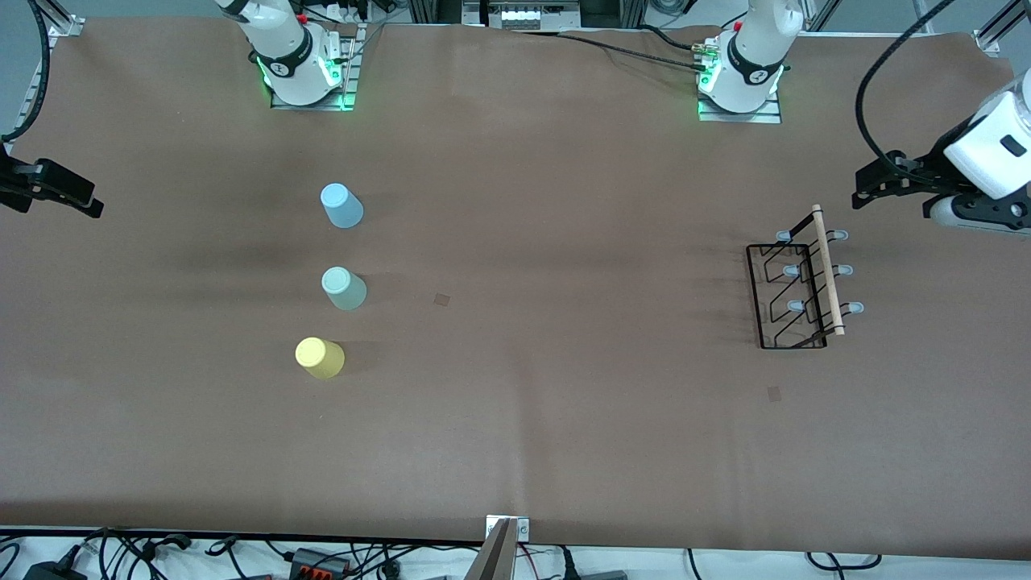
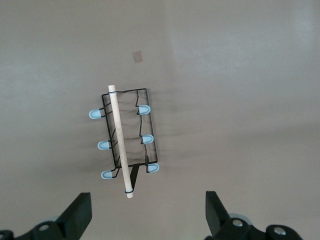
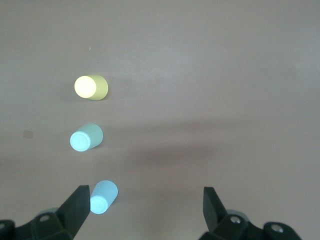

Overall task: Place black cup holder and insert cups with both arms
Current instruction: 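Reach the right gripper toward the pale teal cup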

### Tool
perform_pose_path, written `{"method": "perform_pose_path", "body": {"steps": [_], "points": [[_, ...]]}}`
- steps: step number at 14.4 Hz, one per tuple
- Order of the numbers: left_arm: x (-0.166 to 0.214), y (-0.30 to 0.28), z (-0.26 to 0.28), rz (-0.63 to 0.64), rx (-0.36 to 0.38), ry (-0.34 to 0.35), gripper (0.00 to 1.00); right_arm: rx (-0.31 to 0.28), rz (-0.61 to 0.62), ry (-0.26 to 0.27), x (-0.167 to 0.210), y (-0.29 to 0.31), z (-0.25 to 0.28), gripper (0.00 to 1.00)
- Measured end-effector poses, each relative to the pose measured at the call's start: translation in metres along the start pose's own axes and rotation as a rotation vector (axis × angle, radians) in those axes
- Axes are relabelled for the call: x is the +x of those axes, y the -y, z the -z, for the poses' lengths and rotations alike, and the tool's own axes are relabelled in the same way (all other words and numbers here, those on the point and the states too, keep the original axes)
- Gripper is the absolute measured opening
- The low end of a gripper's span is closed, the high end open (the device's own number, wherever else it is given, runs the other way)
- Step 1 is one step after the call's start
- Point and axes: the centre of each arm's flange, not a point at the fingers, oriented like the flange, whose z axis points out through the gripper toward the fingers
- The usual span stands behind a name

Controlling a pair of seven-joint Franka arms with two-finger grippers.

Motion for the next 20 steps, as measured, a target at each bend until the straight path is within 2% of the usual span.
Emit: {"method": "perform_pose_path", "body": {"steps": [6,11,13,15,17,20], "points": [[0.0,0.009,-0.001,0.014,-0.001,0.001,1.0,0.001,0.001,0.006,0.0,0.001,-0.002,1.0],[0.0,0.021,-0.003,0.036,-0.003,0.009,1.0,0.007,0.045,0.095,-0.004,0.025,-0.049,1.0],[0.001,0.027,-0.01,0.044,-0.005,0.029,1.0,0.011,0.095,0.079,0.0,0.056,-0.082,1.0],[0.003,0.026,-0.014,0.041,-0.006,0.039,1.0,0.015,0.139,0.033,0.005,0.088,-0.135,1.0],[0.003,0.021,-0.015,0.031,-0.006,0.045,1.0,0.019,0.138,0.023,0.004,0.109,-0.183,1.0],[0.002,0.016,-0.023,0.022,-0.01,0.09,1.0,0.026,0.131,0.004,-0.004,0.141,-0.228,1.0]]}}
